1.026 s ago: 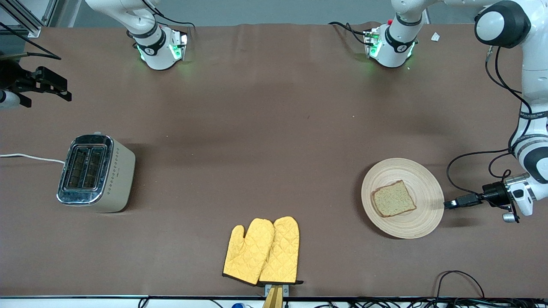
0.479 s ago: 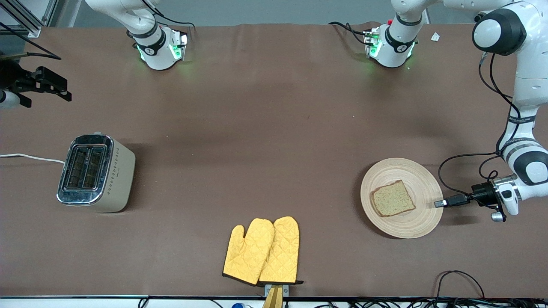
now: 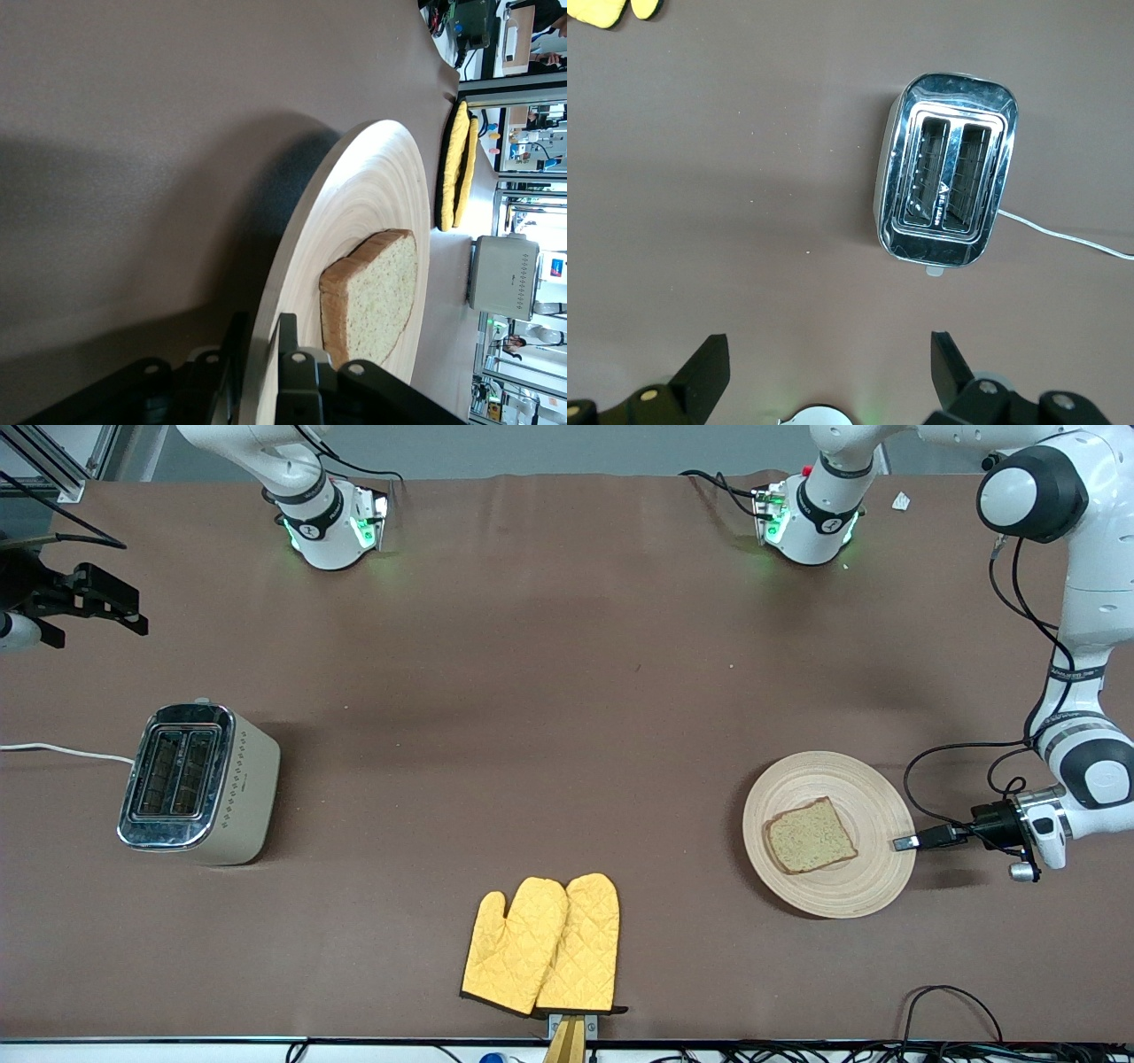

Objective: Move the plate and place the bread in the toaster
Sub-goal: 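Push the plate toward the table middle with the left gripper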

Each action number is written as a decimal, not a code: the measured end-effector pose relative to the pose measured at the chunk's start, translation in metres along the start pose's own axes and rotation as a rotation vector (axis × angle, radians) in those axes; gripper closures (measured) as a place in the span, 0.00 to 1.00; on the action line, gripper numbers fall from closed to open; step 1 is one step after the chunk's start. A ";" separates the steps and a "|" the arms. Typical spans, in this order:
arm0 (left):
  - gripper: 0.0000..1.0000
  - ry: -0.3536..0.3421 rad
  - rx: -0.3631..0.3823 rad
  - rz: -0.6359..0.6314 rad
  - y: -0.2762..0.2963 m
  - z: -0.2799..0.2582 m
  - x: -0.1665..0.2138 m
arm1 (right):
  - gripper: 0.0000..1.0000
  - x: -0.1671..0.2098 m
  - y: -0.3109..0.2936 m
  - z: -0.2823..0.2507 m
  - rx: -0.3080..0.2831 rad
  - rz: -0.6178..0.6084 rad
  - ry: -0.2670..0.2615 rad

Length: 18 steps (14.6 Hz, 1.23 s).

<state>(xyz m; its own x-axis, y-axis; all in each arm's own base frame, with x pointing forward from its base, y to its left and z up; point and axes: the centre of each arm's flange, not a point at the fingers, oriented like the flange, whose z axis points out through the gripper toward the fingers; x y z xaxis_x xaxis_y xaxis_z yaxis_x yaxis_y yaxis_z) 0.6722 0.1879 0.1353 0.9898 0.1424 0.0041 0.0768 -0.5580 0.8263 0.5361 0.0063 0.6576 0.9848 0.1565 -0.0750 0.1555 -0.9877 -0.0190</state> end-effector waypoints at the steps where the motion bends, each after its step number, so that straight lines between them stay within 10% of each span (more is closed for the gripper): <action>1: 0.83 -0.002 -0.002 0.001 -0.001 0.000 -0.001 | 0.00 0.000 0.000 0.000 0.000 0.000 0.000; 14: 0.90 -0.151 -0.196 0.131 0.122 0.105 -0.003 | 0.00 -0.002 0.002 0.013 0.009 -0.005 -0.047; 18: 0.90 -0.166 -0.169 0.182 0.183 0.164 -0.041 | 0.00 0.010 -0.024 0.019 0.092 -0.052 -0.017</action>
<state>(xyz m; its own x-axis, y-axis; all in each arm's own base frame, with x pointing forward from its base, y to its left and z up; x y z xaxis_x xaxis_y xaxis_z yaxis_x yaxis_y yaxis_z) 0.6649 -0.0545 0.1943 0.9926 -0.0909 0.0806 -0.1114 -0.4159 0.9026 0.5412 0.0314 0.6388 0.9741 0.2083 -0.0884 0.1978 -0.9735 -0.1150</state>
